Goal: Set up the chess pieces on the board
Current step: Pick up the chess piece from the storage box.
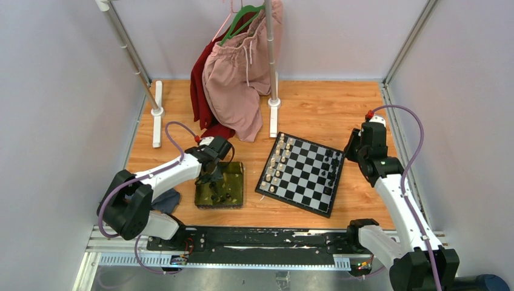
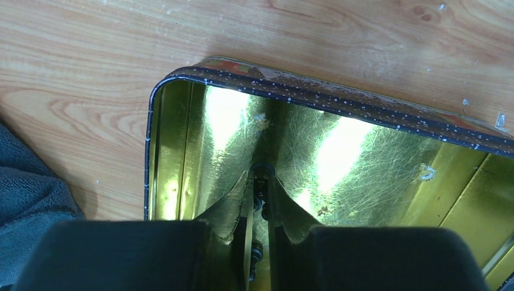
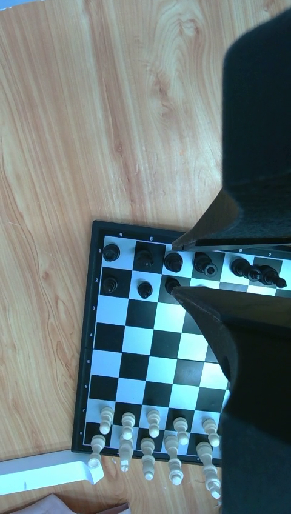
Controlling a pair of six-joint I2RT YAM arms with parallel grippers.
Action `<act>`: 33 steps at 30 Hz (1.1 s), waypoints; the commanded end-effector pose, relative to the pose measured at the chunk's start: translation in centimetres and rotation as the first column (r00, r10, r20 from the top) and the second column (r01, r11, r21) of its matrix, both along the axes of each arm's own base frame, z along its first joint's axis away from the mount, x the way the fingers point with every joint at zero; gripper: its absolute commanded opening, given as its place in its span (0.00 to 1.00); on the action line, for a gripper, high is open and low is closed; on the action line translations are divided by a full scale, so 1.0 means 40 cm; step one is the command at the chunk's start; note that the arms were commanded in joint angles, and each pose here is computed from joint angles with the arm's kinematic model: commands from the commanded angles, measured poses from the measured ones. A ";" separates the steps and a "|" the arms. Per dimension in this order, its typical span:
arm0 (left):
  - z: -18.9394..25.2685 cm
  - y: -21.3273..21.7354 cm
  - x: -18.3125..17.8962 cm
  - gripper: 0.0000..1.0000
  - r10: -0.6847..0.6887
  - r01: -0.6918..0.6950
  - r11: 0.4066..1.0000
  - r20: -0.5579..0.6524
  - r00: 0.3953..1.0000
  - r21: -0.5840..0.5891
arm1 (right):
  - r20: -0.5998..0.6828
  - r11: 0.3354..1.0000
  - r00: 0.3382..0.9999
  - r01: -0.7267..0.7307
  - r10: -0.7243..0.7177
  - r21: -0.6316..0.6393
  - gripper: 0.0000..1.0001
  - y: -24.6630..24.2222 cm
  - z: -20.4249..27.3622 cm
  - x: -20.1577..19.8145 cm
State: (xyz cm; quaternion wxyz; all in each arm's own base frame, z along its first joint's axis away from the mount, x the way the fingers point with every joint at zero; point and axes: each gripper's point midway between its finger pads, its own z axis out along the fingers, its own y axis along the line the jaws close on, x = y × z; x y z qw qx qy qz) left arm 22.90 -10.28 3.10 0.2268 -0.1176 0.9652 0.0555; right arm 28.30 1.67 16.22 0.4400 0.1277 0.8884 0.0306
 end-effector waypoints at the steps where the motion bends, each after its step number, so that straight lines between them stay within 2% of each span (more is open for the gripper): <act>1: -0.013 0.012 -0.003 0.13 0.021 -0.021 1.000 -0.009 1.000 0.010 | -0.010 1.000 1.000 -0.017 0.016 -0.017 0.32 0.005 -0.015 -0.004; 11: 0.001 0.009 0.011 0.00 0.008 -0.008 1.000 0.001 1.000 0.018 | -0.007 1.000 1.000 -0.016 0.016 -0.014 0.32 0.006 -0.014 -0.004; 25: 0.082 0.003 0.078 0.00 -0.050 0.045 0.996 0.056 0.997 0.075 | -0.008 1.000 1.000 -0.010 0.010 -0.017 0.32 0.002 -0.016 -0.008; 28: 0.103 -0.008 0.085 0.00 -0.070 0.066 0.996 0.067 0.995 0.058 | -0.005 1.000 1.000 -0.004 0.004 -0.022 0.32 -0.002 -0.011 -0.011; 33: 0.170 -0.069 0.092 0.00 -0.212 0.213 0.977 0.109 0.971 0.001 | 0.002 0.999 1.000 0.016 -0.016 -0.041 0.32 -0.014 -0.005 -0.015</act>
